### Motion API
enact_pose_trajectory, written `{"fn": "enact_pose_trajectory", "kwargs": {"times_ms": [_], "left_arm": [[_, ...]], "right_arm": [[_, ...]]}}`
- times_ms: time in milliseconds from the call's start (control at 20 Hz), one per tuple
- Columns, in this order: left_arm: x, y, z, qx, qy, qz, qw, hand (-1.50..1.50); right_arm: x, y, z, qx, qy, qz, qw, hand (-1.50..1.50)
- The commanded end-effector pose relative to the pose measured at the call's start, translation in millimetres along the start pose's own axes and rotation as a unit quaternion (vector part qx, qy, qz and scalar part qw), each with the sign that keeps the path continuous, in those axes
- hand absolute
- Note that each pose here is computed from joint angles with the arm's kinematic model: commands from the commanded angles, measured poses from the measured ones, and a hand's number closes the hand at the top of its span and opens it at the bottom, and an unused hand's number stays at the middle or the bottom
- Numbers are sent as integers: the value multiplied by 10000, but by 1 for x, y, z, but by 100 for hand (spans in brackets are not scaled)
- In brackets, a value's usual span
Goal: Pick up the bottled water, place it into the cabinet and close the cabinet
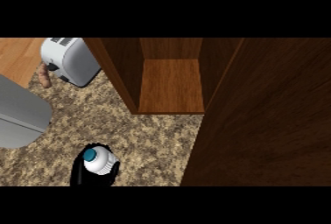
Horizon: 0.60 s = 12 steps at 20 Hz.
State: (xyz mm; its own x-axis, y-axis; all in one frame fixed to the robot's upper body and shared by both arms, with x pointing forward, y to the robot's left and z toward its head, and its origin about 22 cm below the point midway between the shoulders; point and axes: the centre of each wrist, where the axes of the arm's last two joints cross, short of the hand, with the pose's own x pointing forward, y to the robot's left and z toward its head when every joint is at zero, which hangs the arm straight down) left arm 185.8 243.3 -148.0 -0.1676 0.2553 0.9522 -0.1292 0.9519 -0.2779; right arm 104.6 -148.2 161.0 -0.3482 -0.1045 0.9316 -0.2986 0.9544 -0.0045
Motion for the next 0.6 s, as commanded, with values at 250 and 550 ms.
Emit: {"fn": "enact_pose_trajectory", "kwargs": {"times_ms": [250,550], "left_arm": [[10,8,-46,-496,-207,132,9985,150],[30,-14,-57,-817,-58,128,9966,150]], "right_arm": [[32,-2,11,-1,-335,145,9993,-150],[23,6,12,-9,-261,178,9995,-150]]}}
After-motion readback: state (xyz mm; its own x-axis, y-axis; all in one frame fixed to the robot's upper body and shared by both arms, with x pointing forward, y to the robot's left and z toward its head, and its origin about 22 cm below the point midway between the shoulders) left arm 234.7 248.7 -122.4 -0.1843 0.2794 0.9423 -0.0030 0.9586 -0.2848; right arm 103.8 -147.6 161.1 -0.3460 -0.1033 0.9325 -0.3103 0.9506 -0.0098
